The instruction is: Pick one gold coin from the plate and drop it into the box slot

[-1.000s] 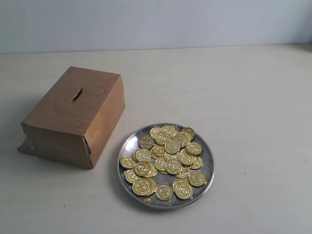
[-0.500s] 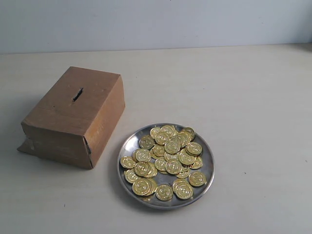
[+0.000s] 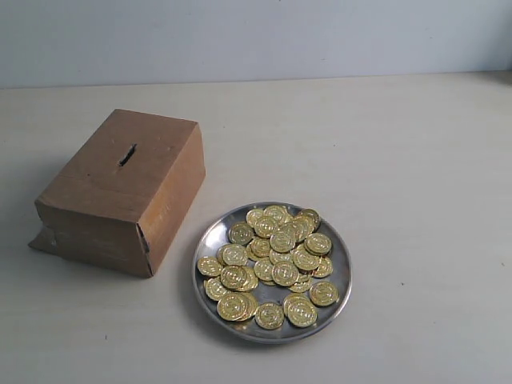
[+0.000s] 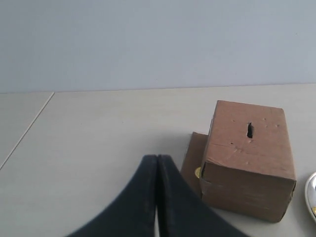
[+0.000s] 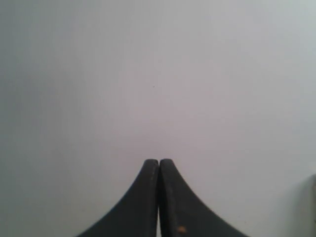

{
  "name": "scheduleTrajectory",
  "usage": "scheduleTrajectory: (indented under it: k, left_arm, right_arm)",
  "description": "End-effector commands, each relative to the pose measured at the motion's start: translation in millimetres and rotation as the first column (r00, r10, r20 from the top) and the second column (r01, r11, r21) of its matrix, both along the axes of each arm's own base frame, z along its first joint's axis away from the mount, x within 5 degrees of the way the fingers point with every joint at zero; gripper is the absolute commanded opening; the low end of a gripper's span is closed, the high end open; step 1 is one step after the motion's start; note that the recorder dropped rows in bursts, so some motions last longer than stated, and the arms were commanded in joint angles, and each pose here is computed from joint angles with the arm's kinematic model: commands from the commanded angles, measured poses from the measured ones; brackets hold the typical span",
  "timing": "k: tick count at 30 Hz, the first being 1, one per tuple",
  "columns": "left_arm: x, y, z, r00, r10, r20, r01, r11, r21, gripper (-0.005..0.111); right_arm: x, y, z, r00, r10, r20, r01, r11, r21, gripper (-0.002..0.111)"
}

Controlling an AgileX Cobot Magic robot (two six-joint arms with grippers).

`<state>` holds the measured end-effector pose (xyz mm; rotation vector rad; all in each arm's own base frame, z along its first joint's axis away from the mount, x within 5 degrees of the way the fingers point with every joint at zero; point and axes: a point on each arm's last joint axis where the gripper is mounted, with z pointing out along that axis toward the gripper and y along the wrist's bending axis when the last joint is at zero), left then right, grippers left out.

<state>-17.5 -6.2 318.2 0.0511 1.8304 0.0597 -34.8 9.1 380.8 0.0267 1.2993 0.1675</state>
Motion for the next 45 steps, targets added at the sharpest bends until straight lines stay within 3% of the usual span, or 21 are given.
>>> scheduleTrajectory:
  k: [1, 8, 17, 20, 22, 24, 27, 29, 31, 35, 42, 45]
  left_arm:
    - [1.4, 0.1, -2.3, 1.0, 0.003, -0.002, -0.003, 1.0, 0.0, 0.0]
    - [12.4, 0.7, -22.8, 0.997, 0.002, -0.076, -0.002, 1.0, -0.007, 0.0]
    - [14.6, 0.8, -25.3, 0.997, -0.001, -0.074, 0.001, 1.0, -0.007, 0.0]
    - [16.3, 0.3, -21.8, 1.0, -0.006, -0.028, 0.005, 1.0, -0.016, 0.0]
    - [18.8, -1.5, -11.2, 0.996, -0.018, 0.091, 0.022, 0.999, -0.046, 0.0]
    - [20.2, -2.1, 8.0, 0.953, -0.012, 0.302, 0.039, 0.996, -0.084, 0.0]
    - [17.0, 3.7, 34.8, 0.781, 0.042, 0.623, 0.006, 0.997, -0.075, 0.0]
    - [16.0, 6.2, 39.5, 0.682, 0.047, 0.73, -0.038, 0.999, -0.029, 0.0]
    - [18.5, 6.5, 36.1, 0.644, 0.029, 0.764, -0.077, 0.997, 0.028, 0.0]
    - [33.6, 6.6, 11.8, 0.687, 0.001, 0.727, -0.109, 0.989, 0.102, 0.0]
    - [60.5, 7.8, -50.4, 0.793, -0.007, 0.609, -0.093, 0.987, 0.131, 0.0]
    - [65.7, 6.7, -69.9, 0.801, -0.027, 0.598, -0.067, 0.989, 0.134, 0.0]
  right_arm:
    - [6.0, -0.6, -5.3, 1.0, -0.011, 0.005, 0.01, 1.0, 0.003, 0.0]
    - [23.6, -7.7, -11.1, 0.963, -0.086, 0.256, 0.084, 0.996, 0.021, 0.0]
    - [29.8, -8.0, -19.6, 0.97, -0.092, 0.226, 0.093, 0.996, 0.006, 0.0]
    - [29.8, -8.0, -19.6, 0.97, -0.092, 0.226, 0.093, 0.996, 0.006, 0.0]
    - [29.7, -8.1, -19.5, 0.969, -0.094, 0.229, 0.096, 0.995, 0.002, 0.0]
    - [28.8, -8.4, -17.8, 0.963, -0.103, 0.25, 0.109, 0.994, -0.012, 0.0]
    - [29.6, -8.9, -18.2, 0.95, -0.114, 0.289, 0.127, 0.992, -0.025, 0.0]
    - [34.4, -9.4, -24.5, 0.932, -0.129, 0.339, 0.156, 0.986, -0.053, 0.0]
    - [41.1, -9.1, -34.8, 0.926, -0.135, 0.353, 0.177, 0.98, -0.09, 0.0]
    - [57.2, -8.3, -63.6, 0.942, -0.137, 0.305, 0.19, 0.97, -0.152, 0.0]
    - [77.4, -7.6, -114.4, 0.97, -0.133, 0.203, 0.173, 0.965, -0.199, 0.0]
    - [81.3, -7.0, -132.2, 0.97, -0.125, 0.208, 0.167, 0.966, -0.199, 0.0]
